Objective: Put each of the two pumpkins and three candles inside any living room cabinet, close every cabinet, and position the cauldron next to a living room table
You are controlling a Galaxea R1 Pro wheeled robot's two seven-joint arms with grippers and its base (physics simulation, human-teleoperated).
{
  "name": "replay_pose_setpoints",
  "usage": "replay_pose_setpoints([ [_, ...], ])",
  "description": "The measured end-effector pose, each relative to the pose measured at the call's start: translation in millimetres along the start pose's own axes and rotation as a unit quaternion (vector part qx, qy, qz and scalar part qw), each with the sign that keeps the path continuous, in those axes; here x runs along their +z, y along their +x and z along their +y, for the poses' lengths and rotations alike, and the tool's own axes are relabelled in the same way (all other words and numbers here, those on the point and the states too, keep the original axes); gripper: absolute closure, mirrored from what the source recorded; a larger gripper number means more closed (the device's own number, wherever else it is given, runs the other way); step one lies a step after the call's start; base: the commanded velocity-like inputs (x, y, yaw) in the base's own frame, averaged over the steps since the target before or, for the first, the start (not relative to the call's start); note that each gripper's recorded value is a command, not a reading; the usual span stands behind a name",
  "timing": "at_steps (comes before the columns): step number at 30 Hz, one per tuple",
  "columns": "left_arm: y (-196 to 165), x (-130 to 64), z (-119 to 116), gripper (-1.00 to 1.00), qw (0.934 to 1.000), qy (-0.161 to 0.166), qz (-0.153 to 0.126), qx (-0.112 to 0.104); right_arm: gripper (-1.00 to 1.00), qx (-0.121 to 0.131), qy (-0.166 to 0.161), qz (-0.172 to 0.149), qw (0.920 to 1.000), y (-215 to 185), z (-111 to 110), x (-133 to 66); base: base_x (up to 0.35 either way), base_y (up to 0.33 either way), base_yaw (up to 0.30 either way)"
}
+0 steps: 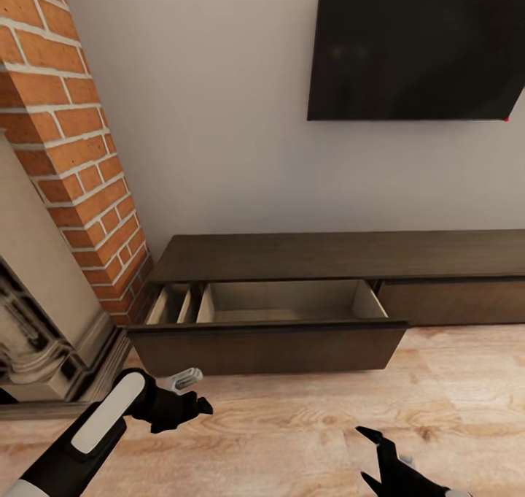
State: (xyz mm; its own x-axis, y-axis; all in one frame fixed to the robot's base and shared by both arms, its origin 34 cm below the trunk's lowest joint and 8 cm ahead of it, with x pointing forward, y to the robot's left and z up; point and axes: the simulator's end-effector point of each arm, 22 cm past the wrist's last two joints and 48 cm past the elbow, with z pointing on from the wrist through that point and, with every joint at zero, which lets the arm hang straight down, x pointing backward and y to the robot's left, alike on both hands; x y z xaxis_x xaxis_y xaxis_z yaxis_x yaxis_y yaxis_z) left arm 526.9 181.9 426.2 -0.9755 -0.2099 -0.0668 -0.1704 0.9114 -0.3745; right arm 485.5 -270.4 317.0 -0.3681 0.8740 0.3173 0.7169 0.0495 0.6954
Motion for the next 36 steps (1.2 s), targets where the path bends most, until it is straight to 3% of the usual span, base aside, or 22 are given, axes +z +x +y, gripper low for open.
replay_pose_setpoints([
  [10, -6, -18.7, -13, -1.0, 1.0, -0.002, 0.0, 0.003, -1.0, -0.002, 0.008, -0.001, 1.0, 7, 9, -13.6, 0.0, 0.0, 0.0],
  [12, -6, -21.9, -18, -1.0, 1.0, 0.001, 0.0, 0.003, -1.0, -0.016, 0.022, 0.001, 0.9996, 10, 6, -15.5, 0.0, 0.0, 0.0],
  [15, -5, -25.1, -30, -1.0, 1.0, 0.007, 0.003, 0.005, -1.0, -0.064, 0.073, 0.014, 0.9952, 15, -11, -20.5, 0.0, 0.0, 0.0],
  [17, 2, -22.4, -44, -1.0, 0.9998, 0.004, 0.009, 0.016, -1.0, -0.082, 0.092, 0.016, 0.9923, 16, -15, -24.2, 0.0, 0.0, 0.0],
  [20, 1, -21.0, -54, -1.0, 0.9992, -0.029, -0.003, 0.027, -1.0, -0.092, 0.1, 0.014, 0.9906, 17, -13, -27.8, 0.0, 0.0, 0.0],
  [23, -6, -22.5, -65, -1.0, 0.9969, -0.068, -0.026, 0.029, -1.0, -0.112, 0.106, -0.009, 0.988, 8, -9, -30.3, 0.0, 0.0, 0.0],
  [26, -12, -27.9, -70, -1.0, 0.9942, -0.096, -0.045, 0.021, -1.0, -0.156, 0.13, -0.027, 0.9789, 4, -11, -30.6, 0.0, 0.0, 0.0],
  [30, -16, -36.1, -73, -1.0, 0.9931, -0.104, -0.051, 0.015, -1.0, -0.201, 0.159, -0.025, 0.9664, 9, -14, -32.3, 0.0, 0.0, 0.0],
  [36, -22, -47.9, -78, -1.0, 0.9927, -0.106, -0.058, 0.007, -1.0, -0.219, 0.224, -0.052, 0.9484, -5, -27, -49.2, 0.0, 0.0, 0.0],
])
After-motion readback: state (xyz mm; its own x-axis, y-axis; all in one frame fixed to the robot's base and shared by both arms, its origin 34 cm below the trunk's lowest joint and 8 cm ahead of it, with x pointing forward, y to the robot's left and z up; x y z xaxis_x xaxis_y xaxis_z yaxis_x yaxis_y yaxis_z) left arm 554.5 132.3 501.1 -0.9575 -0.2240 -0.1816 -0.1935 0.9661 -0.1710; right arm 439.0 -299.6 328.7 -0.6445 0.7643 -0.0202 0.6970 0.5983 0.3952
